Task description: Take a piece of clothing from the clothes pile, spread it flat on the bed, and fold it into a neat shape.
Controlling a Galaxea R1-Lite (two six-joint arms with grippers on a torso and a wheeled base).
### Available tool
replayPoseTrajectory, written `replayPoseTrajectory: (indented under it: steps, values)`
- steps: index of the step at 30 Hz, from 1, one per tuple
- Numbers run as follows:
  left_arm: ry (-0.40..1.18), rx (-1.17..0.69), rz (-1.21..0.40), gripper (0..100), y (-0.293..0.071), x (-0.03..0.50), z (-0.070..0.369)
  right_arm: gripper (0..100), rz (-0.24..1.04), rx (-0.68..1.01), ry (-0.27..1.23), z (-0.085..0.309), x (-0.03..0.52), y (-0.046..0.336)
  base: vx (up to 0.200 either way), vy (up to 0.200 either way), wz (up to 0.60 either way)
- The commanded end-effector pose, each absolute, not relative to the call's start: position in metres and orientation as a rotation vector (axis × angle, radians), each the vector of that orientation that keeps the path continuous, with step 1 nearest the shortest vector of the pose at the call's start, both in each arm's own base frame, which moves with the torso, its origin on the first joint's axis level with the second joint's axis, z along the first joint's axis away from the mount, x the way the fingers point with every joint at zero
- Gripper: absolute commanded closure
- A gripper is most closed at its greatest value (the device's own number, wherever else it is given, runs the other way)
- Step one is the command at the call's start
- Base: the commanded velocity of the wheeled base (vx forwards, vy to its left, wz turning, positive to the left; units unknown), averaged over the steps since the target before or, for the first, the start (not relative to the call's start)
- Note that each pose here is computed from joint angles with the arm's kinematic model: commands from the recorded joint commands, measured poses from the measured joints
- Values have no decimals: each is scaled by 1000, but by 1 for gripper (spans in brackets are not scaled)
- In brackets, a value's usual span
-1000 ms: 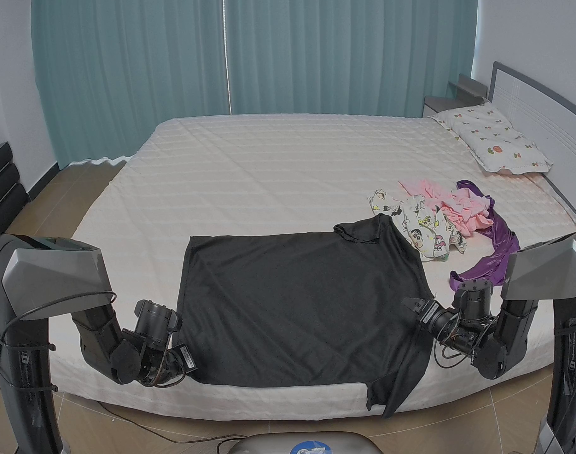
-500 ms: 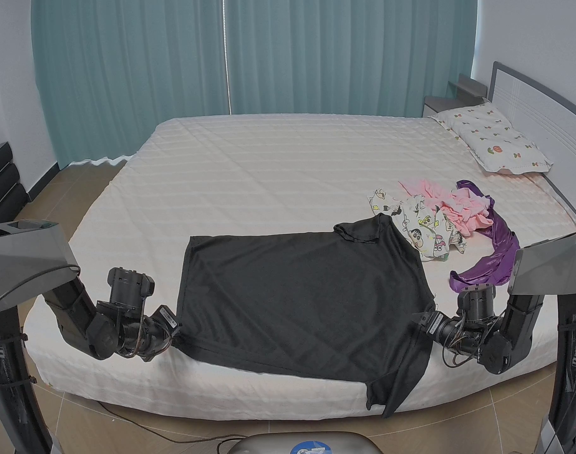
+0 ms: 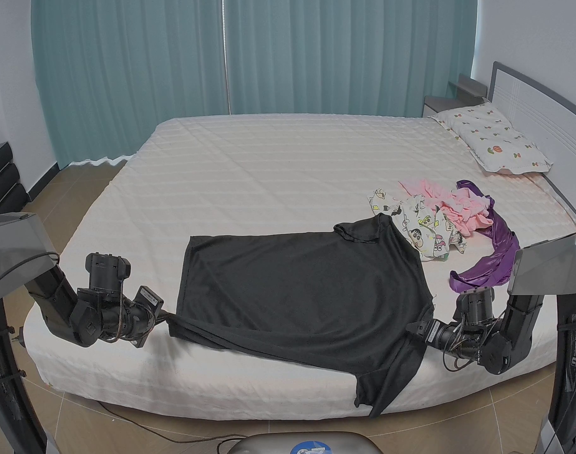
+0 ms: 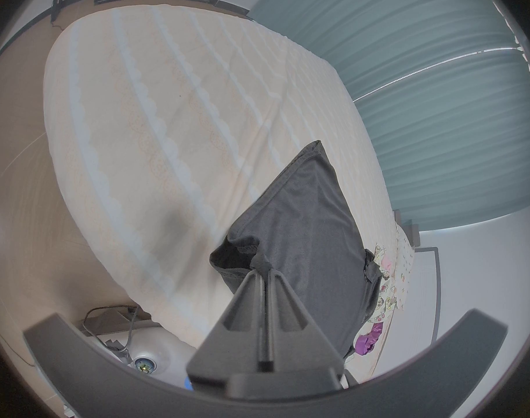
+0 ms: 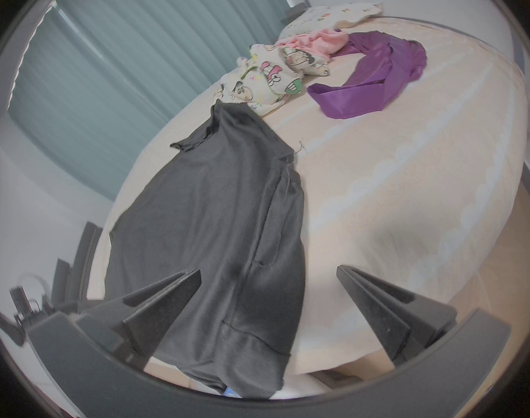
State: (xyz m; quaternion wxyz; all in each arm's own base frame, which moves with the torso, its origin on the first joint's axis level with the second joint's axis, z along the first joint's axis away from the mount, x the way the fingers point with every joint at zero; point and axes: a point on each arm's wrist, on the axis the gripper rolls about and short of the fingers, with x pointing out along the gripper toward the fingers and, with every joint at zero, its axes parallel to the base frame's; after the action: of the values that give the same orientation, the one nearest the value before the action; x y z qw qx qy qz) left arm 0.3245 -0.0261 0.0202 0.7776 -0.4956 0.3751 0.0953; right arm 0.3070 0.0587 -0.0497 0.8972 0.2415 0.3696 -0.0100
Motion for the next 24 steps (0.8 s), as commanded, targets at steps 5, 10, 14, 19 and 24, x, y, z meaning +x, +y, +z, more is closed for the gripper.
replayPoseTrajectory:
  steps: [5, 10, 14, 19, 24]
  values:
    - [826, -1081, 195, 100, -25, 323, 19, 0, 28, 387, 822, -62, 300, 71, 0, 0, 0]
    - [826, -1080, 194, 100, -25, 323, 19, 0, 12, 264, 862, -60, 307, 74, 0, 0, 0]
    - [826, -1080, 194, 100, -25, 323, 19, 0, 17, 182, 892, -61, 305, 74, 0, 0, 0]
    - [828, -1079, 195, 100, -25, 322, 19, 0, -25, 111, 920, -57, 297, 62, 0, 0, 0]
    - [826, -1080, 194, 100, -25, 323, 19, 0, -70, 105, 939, -49, 283, 41, 0, 0, 0]
